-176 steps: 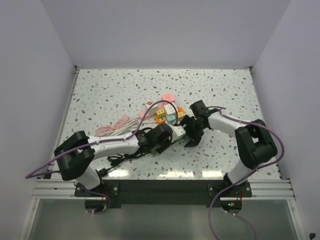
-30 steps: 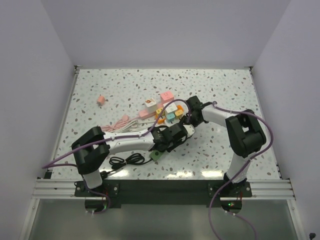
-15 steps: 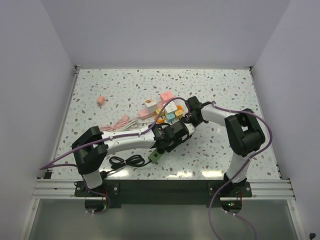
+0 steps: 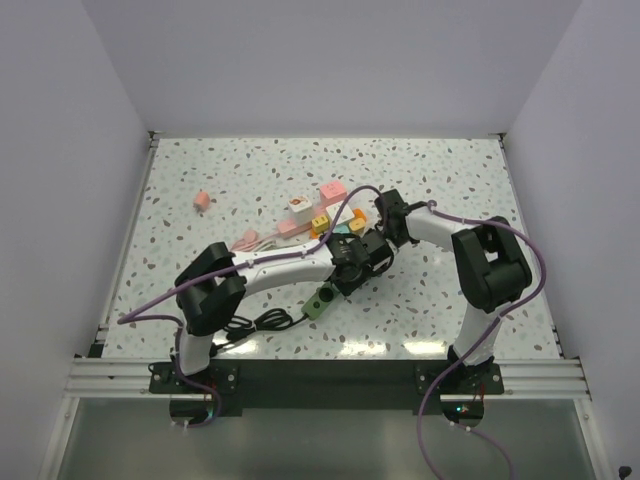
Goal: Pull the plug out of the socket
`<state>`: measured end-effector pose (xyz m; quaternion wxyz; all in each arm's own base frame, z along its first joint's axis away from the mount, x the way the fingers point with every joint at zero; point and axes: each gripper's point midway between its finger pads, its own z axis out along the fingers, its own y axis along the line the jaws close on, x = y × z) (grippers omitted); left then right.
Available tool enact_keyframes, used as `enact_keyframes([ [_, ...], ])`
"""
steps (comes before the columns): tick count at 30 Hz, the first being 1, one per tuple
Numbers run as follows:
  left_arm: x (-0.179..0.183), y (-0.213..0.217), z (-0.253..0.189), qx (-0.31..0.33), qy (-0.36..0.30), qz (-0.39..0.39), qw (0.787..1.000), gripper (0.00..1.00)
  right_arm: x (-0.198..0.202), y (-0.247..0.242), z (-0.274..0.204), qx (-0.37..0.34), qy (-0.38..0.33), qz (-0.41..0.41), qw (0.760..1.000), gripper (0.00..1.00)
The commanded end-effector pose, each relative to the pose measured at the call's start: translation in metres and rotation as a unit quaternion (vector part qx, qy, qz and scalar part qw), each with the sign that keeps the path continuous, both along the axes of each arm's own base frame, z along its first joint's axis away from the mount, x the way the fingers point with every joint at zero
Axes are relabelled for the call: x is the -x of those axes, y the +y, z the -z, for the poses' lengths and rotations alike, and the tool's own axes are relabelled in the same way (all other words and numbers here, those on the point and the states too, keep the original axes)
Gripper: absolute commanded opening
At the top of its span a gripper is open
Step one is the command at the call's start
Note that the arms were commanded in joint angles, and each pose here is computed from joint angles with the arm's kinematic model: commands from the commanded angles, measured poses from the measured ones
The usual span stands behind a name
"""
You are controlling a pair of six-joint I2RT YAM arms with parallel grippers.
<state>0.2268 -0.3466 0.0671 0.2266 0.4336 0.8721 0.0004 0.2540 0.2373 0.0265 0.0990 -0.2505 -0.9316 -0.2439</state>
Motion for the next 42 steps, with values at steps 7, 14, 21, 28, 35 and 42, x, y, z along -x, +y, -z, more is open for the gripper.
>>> enact_keyframes([
  [7, -0.017, -0.054, -0.158, 0.248, -0.144, -0.004, 0.958, 0.0, 0.02, -0.06, 0.093, 0.195, -0.003, -0.043, 0.98, 0.0],
  [14, -0.02, -0.05, -0.228, 0.323, -0.192, -0.024, 0.926, 0.0, 0.023, -0.064, 0.101, 0.205, 0.001, -0.047, 0.978, 0.0],
  [21, -0.022, -0.033, -0.215, 0.291, -0.195, -0.039, 0.936, 0.0, 0.028, -0.064, 0.105, 0.202, 0.008, -0.048, 0.978, 0.0],
  [28, -0.116, 0.124, -0.168, 0.242, -0.213, -0.221, 0.921, 0.0, 0.025, -0.052, 0.093, 0.161, -0.009, -0.047, 0.986, 0.0],
  [35, -0.194, 0.27, -0.118, 0.184, -0.226, -0.367, 0.883, 0.0, 0.022, -0.047, 0.073, 0.14, -0.033, -0.059, 0.988, 0.0],
  [42, -0.231, 0.33, -0.05, 0.127, -0.173, -0.417, 0.883, 0.0, 0.014, -0.037, 0.062, 0.116, -0.047, -0.055, 0.991, 0.0],
])
